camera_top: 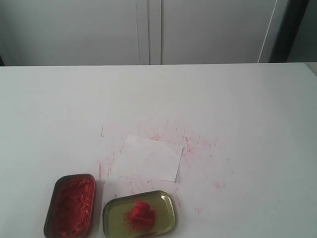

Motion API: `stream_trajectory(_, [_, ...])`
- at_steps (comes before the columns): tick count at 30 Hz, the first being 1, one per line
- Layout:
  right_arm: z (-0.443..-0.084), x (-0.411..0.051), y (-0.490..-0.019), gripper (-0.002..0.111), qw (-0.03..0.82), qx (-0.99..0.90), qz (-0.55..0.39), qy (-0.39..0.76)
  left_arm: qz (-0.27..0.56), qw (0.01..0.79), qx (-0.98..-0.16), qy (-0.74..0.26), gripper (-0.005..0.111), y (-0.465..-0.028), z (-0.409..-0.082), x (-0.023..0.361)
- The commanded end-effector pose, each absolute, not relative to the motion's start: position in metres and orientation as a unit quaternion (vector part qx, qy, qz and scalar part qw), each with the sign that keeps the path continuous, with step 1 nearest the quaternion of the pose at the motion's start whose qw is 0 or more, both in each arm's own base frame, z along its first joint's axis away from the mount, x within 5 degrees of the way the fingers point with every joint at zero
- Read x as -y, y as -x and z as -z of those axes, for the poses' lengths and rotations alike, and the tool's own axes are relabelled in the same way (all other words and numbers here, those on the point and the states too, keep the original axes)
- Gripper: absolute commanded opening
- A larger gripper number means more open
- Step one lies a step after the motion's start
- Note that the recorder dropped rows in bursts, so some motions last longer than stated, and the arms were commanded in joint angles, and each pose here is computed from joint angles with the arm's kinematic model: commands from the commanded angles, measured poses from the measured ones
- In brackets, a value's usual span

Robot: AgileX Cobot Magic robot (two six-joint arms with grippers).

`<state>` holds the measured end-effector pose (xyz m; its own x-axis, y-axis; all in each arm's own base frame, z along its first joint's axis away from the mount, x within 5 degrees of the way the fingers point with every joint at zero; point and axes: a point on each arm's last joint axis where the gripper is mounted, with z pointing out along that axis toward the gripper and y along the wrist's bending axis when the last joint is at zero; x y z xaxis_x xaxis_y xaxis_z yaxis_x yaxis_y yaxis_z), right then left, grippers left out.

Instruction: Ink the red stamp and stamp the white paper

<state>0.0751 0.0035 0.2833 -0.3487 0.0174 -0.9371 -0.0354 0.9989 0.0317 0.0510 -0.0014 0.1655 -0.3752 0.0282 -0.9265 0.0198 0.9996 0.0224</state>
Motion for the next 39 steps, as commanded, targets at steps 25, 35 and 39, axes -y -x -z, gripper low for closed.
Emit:
stream_trajectory(25, [-0.291,-0.029,-0.157,0.000,0.292,-0.947,-0.120,0.062,-0.004,0.559,-0.829,-0.013,0.000,-0.051,-0.164,0.001])
stream_trajectory(35, [-0.289,-0.034,-0.168,0.000,0.258,-0.955,-0.125,0.081,-0.004,0.559,-0.829,-0.013,0.000,-0.051,-0.164,0.001])
stream_trajectory(39, [-0.291,-0.044,-0.173,0.000,0.250,-0.953,-0.132,0.108,-0.004,0.559,-0.829,-0.013,0.000,-0.051,-0.164,0.001])
